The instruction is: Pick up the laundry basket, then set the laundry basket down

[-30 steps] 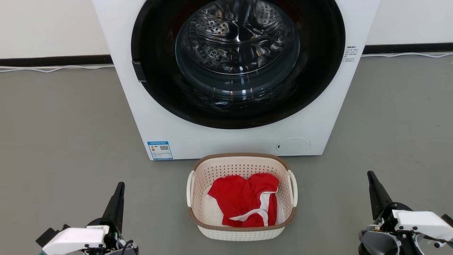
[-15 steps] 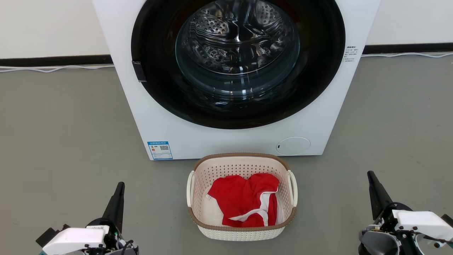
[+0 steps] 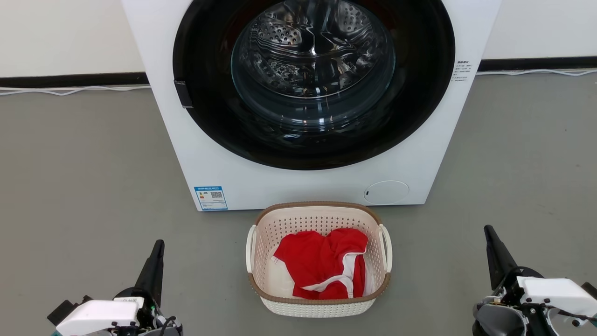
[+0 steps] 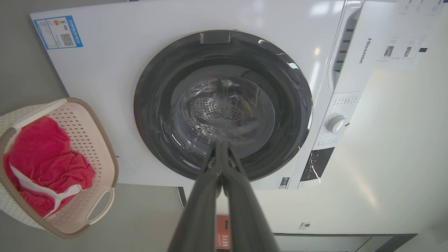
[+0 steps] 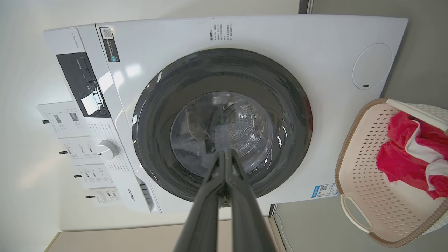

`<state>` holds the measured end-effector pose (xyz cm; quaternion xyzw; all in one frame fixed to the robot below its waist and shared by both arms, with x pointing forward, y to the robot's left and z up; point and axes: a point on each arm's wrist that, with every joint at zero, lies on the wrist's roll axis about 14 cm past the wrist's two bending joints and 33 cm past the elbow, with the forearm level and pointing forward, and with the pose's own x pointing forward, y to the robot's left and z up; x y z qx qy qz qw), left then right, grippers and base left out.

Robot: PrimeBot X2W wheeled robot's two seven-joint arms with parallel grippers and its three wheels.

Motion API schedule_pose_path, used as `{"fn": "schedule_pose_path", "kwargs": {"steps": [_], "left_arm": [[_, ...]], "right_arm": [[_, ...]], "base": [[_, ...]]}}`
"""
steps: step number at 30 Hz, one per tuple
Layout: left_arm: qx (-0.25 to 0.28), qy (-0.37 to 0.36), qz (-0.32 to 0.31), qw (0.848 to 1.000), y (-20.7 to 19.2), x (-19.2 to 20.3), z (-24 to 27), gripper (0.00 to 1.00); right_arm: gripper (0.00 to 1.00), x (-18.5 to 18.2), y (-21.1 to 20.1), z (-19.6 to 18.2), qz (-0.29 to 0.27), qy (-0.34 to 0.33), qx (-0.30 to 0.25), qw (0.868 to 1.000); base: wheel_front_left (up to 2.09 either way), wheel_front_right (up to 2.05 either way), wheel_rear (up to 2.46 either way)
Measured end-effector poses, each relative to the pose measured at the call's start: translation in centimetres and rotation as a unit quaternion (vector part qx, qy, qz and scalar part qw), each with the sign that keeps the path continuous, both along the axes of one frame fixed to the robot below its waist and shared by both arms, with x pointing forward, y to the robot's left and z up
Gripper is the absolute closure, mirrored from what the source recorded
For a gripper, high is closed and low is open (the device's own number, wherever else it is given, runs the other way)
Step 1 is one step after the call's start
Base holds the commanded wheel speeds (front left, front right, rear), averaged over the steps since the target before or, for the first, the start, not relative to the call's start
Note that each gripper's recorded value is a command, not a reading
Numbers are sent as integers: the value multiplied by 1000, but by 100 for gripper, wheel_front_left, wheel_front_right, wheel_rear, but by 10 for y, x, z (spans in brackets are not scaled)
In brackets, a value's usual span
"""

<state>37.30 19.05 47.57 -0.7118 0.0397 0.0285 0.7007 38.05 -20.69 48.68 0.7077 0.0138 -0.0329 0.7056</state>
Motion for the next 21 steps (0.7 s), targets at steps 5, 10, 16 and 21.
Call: {"fn": "schedule_pose_path", "kwargs": {"steps": [5, 10, 16, 21], "left_arm": [[-6, 34, 2, 999, -2, -12, -22, 0], [-5, 42, 5, 999, -2, -16, -27, 0], [-2, 42, 10, 999, -2, -15, -27, 0], [19, 44, 9, 999, -2, -16, -28, 0]], "right_arm": [[0, -8, 2, -18, 0, 28, 5, 1000], [0, -13, 3, -24, -2, 35, 5, 999], [0, -12, 5, -23, -2, 35, -5, 999], [0, -12, 4, -24, -2, 38, -33, 999]], "base": [[0, 0, 0], [0, 0, 0], [0, 0, 0], [0, 0, 0]]}}
